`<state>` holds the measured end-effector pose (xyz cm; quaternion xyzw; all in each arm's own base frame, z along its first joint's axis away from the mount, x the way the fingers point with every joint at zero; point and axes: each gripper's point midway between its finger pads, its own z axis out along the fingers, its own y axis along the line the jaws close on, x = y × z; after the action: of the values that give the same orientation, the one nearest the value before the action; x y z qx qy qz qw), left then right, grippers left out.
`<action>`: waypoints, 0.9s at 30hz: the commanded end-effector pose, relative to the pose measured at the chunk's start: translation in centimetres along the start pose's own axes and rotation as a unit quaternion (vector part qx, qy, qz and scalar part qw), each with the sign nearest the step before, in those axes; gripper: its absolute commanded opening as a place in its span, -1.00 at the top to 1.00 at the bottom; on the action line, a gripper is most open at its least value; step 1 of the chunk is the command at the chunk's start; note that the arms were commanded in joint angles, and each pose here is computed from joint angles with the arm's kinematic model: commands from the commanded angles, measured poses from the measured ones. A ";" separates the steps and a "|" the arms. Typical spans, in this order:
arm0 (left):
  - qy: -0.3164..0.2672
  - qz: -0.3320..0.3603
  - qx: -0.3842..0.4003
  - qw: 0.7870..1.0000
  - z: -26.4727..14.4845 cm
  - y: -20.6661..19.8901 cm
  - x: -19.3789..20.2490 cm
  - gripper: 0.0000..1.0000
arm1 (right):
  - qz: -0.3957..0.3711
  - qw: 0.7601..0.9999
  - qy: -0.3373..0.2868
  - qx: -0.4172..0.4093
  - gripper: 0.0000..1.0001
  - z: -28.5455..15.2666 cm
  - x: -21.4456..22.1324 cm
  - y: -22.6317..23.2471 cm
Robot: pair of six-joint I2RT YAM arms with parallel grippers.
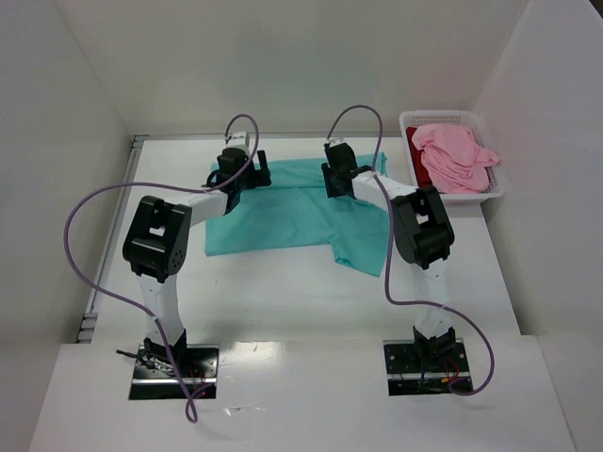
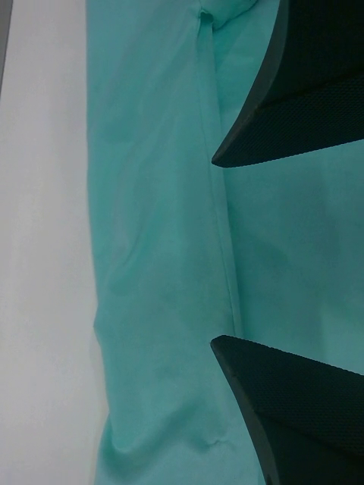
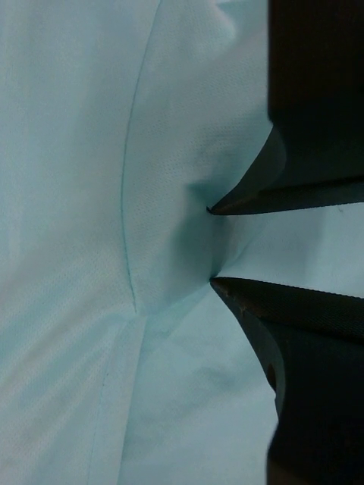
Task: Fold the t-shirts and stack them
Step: Fold the flattened tshirt in 1/3 of the way
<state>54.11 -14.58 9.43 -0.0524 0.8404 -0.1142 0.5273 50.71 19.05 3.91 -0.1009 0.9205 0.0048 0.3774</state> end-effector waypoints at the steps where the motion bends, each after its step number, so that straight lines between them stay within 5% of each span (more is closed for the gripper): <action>1: -0.024 -0.019 0.020 0.999 0.6 -0.8 -2.3 -0.99 | -0.003 1.000 -0.012 0.013 0.23 0.2 -1.6 -0.4; 12: -0.010 -0.019 0.016 1.000 1.6 -0.4 -1.9 -0.99 | -0.007 1.000 -0.013 0.019 1.00 0.0 -1.9 -0.6; 27: 0.021 -0.015 0.016 1.000 2.6 -0.1 -0.7 -0.99 | 0.018 0.999 -0.035 -0.037 1.00 -3.8 -4.7 -0.5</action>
<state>55.14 -14.44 6.94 -0.0571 0.8638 -0.1222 0.4854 50.06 19.27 3.84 -0.1135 0.9274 0.0220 0.3558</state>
